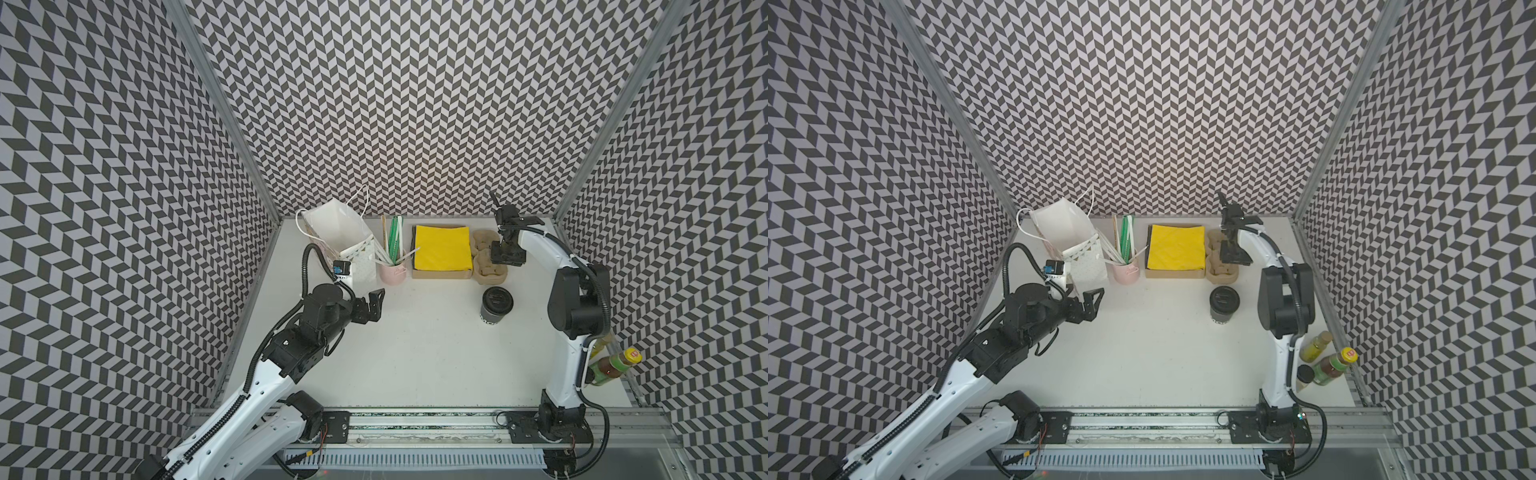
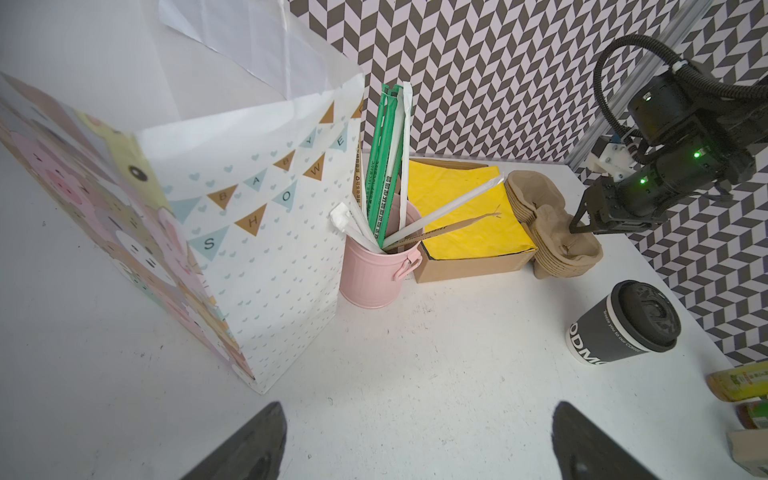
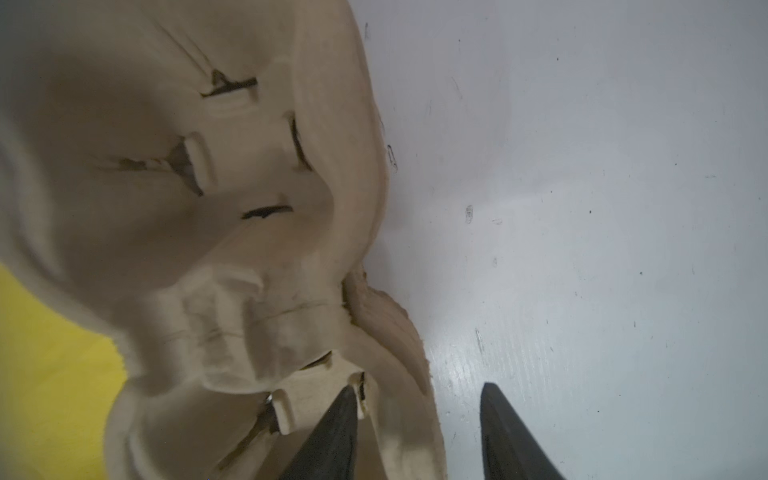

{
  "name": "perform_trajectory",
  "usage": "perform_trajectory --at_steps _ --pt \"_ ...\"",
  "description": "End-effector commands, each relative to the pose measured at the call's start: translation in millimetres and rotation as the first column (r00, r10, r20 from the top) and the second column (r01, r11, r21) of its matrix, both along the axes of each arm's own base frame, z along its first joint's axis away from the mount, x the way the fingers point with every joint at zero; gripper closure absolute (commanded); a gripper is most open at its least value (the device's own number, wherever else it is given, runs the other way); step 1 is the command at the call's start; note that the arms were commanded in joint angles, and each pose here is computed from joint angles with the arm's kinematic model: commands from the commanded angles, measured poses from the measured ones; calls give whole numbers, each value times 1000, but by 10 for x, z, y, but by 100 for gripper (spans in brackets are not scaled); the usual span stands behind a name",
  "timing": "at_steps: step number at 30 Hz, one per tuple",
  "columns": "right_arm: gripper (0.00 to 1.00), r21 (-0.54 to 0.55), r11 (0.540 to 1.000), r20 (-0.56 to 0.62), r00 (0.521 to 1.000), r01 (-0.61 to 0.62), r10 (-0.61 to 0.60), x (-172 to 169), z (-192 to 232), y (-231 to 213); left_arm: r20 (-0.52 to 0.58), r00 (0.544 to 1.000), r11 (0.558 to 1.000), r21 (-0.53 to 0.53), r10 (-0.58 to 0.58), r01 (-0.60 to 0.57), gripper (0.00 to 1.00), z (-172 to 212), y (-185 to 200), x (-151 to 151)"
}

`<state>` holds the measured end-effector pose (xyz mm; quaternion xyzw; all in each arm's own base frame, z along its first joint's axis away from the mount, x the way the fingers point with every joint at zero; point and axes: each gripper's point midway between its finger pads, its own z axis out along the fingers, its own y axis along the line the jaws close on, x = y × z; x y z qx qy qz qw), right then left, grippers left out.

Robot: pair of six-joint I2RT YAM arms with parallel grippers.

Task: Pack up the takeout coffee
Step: 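Lift the top pulp carrier off the stack with the right gripper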

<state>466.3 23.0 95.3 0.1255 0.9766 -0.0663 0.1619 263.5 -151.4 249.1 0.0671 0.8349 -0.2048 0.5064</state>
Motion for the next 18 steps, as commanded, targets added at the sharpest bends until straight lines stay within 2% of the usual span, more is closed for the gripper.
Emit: perform_trajectory --at_steps 1,7,18 --pt "58 44 999 101 995 -5 0 99 300 46 12 1000 1000 4 -16 15 0 -3 -15 -18" --pt "73 90 995 84 996 -32 25 58 232 131 14 1000 1000 4 -15 15 0 1 -13 -20" --pt "86 88 996 72 997 -21 14 26 177 93 15 1000 1000 3 -14 14 0 6 -11 -21"
